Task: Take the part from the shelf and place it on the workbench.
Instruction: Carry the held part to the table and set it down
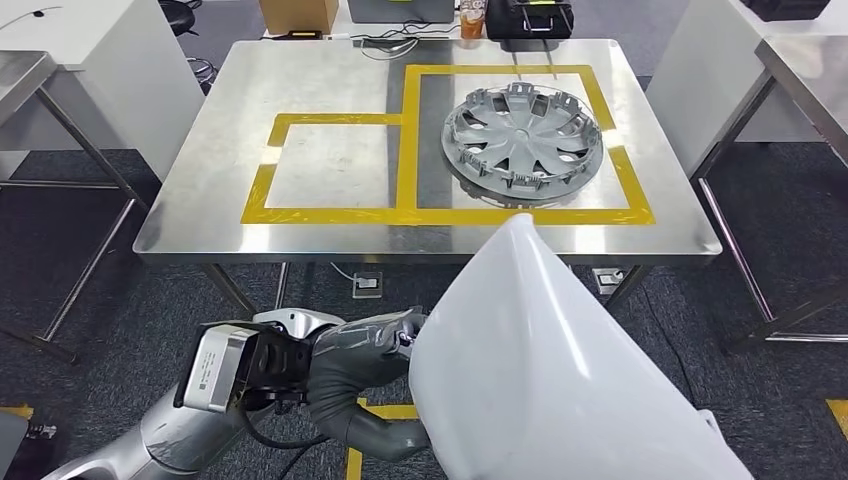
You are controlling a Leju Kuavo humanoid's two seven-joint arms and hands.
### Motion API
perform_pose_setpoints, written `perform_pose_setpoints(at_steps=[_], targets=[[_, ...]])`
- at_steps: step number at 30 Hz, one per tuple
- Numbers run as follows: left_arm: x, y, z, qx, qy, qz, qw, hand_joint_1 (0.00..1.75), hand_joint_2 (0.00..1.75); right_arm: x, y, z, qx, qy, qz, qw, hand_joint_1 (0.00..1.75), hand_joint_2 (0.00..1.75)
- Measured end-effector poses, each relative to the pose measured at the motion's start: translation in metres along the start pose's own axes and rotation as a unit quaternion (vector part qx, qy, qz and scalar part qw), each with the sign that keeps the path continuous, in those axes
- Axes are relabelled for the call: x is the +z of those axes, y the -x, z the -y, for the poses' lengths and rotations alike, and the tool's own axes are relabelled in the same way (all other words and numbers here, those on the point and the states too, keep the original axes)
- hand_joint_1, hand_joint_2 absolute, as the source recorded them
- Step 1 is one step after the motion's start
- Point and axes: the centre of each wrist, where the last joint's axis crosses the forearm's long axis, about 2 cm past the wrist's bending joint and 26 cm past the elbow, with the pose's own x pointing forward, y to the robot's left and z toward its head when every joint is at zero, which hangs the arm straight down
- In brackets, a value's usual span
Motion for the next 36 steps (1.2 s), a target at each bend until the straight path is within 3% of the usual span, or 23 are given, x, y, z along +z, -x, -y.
perform_pose_setpoints(at_steps=[36], targets=[[-0.0027, -0.0007, 0.0009, 0.000, -0.004, 0.000, 1.000, 1.75, 1.75, -0.0001, 0.0042, -0.0015, 0.007, 0.031, 0.011, 0.999, 0.00, 0.00]])
